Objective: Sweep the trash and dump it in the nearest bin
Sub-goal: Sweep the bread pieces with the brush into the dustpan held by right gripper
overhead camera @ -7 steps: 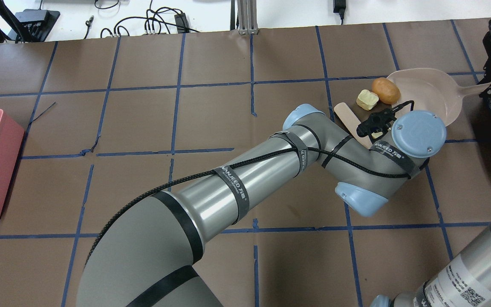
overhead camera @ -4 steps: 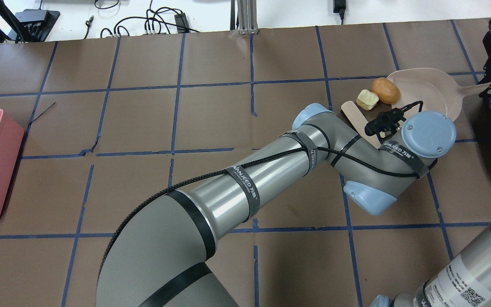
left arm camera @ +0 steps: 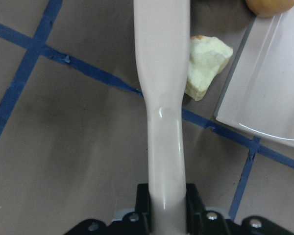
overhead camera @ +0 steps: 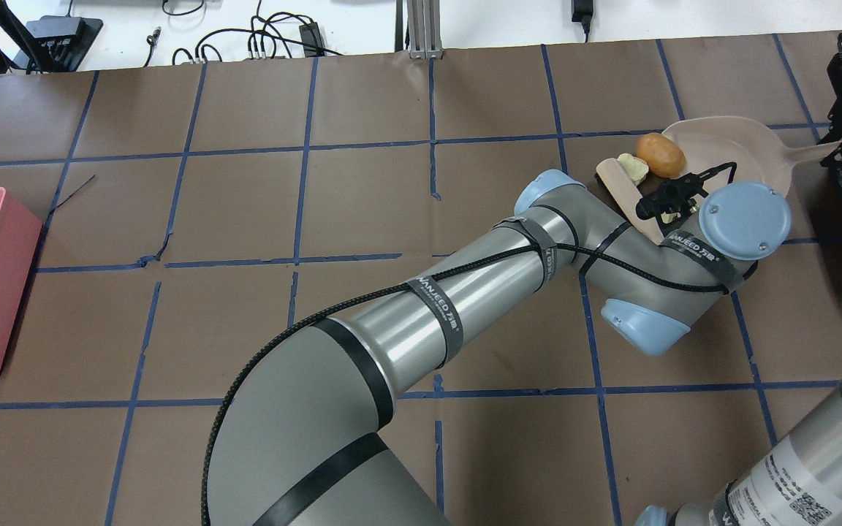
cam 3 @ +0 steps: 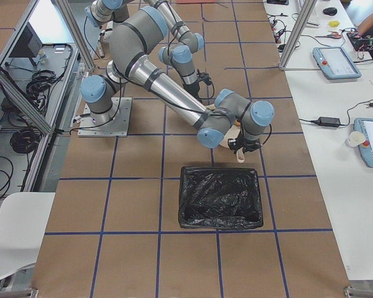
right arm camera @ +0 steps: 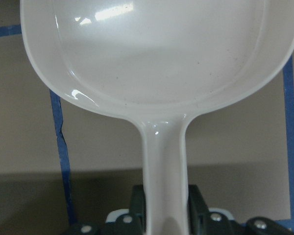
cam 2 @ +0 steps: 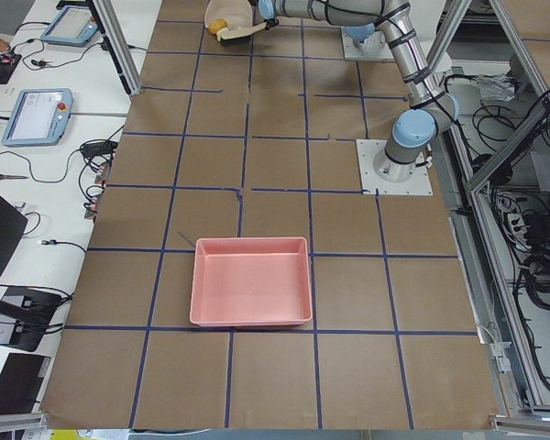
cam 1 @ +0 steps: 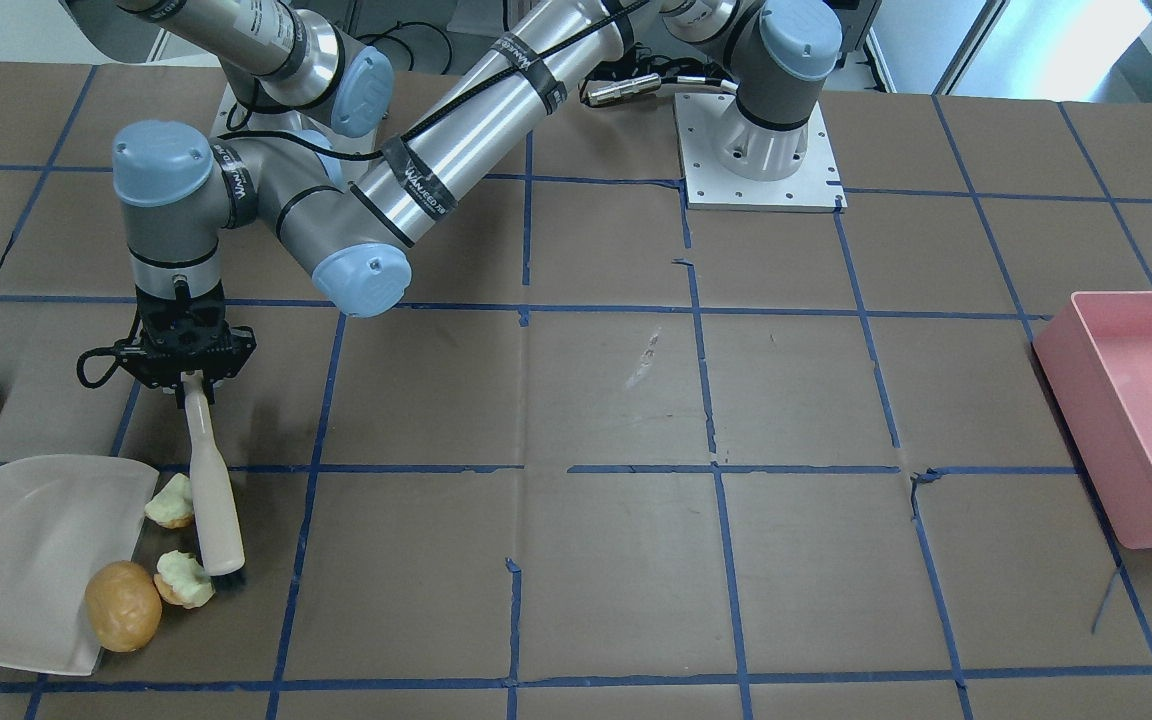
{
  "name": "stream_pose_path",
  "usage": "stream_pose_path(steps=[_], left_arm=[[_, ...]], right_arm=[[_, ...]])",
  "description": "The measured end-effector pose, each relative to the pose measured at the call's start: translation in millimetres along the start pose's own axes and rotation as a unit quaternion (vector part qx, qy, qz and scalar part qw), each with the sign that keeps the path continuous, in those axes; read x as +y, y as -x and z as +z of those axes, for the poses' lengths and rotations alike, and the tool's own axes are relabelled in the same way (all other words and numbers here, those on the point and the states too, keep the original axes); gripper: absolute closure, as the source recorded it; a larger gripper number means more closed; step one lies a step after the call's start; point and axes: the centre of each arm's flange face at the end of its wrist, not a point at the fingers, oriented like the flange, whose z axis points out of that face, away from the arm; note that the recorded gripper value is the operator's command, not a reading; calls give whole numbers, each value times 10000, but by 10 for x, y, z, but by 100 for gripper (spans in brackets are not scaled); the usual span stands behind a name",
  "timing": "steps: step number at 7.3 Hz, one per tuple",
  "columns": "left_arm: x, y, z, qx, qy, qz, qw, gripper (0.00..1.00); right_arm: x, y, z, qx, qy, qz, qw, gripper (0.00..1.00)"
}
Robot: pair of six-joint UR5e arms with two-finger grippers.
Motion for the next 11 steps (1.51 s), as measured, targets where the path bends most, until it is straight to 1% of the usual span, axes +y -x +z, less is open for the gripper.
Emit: stream_pose_path(steps=[4, 7, 9, 11], left_arm=[[-54, -32, 7, -14, -154, 517, 9985, 92], [-64, -12, 85, -91, -231, 712, 9972, 92], [-87, -99, 63, 3, -270, 736, 9969, 92], [-95, -162, 197, 35, -280, 860, 9959, 92]], right_arm=[[-104, -32, 0, 9, -3, -64, 10000, 100], [-113, -33, 20, -1, -21, -69, 10000, 100], [-149, -45, 26, 25, -85, -82, 9999, 100], [-206, -53, 55, 56, -266, -96, 9996, 100]])
